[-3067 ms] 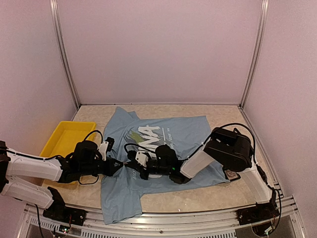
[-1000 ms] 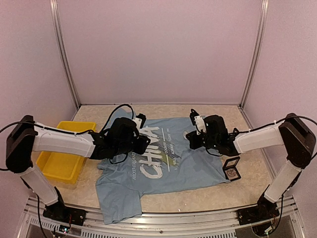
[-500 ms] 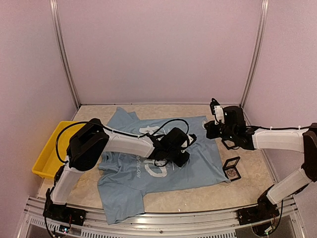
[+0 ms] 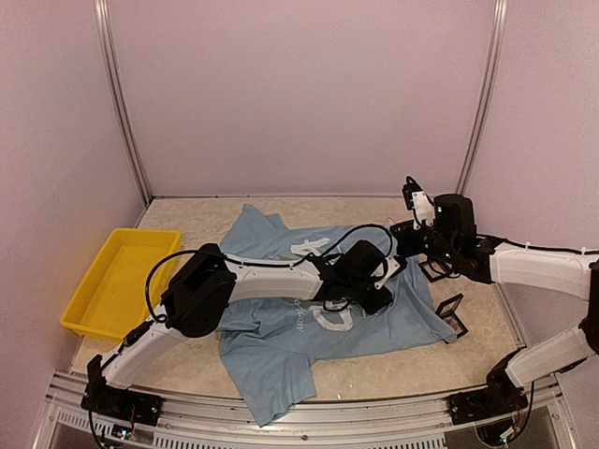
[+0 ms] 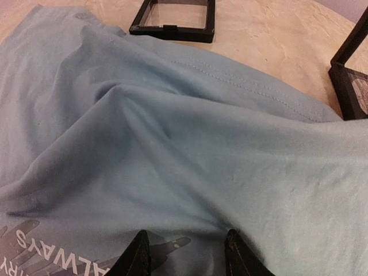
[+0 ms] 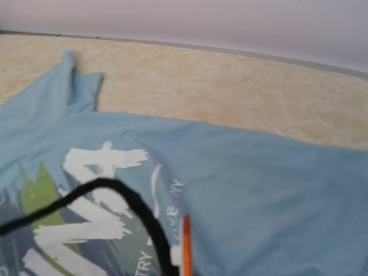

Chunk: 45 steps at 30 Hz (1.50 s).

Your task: Pin the brooch onto the clothing

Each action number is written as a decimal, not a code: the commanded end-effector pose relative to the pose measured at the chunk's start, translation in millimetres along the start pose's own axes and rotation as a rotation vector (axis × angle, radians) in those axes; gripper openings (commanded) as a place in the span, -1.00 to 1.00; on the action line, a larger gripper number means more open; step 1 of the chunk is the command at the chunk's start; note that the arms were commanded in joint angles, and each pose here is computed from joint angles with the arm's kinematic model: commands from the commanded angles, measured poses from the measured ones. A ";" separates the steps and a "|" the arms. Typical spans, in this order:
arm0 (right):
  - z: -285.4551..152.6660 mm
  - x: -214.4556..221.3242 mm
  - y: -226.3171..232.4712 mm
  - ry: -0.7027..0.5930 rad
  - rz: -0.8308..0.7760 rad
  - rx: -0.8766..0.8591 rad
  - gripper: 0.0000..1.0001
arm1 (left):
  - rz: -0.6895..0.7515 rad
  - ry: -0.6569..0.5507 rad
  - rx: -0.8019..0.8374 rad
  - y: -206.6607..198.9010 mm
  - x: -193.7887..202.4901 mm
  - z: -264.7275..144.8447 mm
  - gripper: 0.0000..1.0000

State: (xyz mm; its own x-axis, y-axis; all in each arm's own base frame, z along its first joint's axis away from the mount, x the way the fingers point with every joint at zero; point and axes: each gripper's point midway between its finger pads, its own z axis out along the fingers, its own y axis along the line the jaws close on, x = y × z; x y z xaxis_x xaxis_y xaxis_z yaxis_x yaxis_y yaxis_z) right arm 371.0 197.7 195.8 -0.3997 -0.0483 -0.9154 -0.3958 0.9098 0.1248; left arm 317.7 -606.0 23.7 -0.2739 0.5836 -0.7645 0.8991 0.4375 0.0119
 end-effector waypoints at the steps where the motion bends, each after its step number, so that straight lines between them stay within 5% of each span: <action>1: -6.7 -10.6 21.0 -0.036 -0.052 -0.132 -1.00 | -0.012 -0.016 0.067 13.9 -1.3 -34.9 -0.13; 5: -12.8 -27.1 40.4 -0.105 -0.095 -0.235 -1.00 | -0.020 -0.186 0.014 42.0 -37.4 -143.1 0.03; 9: -10.5 -30.2 67.2 -0.149 -0.143 -0.342 -1.00 | -0.083 -0.162 -0.125 58.9 19.4 -207.6 0.15; 16: 9.4 -5.1 144.4 -0.134 -0.322 -0.565 -1.00 | -0.197 -0.068 -0.322 58.9 123.5 -257.5 0.20; 25: 11.9 41.9 220.5 -0.194 -0.505 -0.842 -1.00 | -0.194 -0.001 -0.370 72.8 168.0 -270.8 0.19; 32: 23.2 61.7 253.2 -0.243 -0.563 -0.935 -1.00 | -0.138 0.014 -0.229 50.3 179.5 -260.7 0.20; 39: 25.5 89.9 277.7 -0.230 -0.618 -1.038 -1.00 | -0.230 0.018 -0.217 45.9 192.6 -272.1 0.29; 45: 37.3 107.1 286.2 -0.229 -0.630 -1.040 -1.00 | -0.260 0.048 -0.227 48.9 200.5 -266.6 0.16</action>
State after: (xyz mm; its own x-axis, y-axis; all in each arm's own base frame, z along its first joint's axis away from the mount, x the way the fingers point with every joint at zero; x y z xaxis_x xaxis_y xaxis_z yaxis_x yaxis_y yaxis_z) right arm 250.3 457.1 122.6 0.1668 -0.2201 -0.9611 -0.9846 0.0154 -0.1743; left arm 214.6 -284.7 47.4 -0.4744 0.4758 -0.7407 0.7125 0.7017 -0.0056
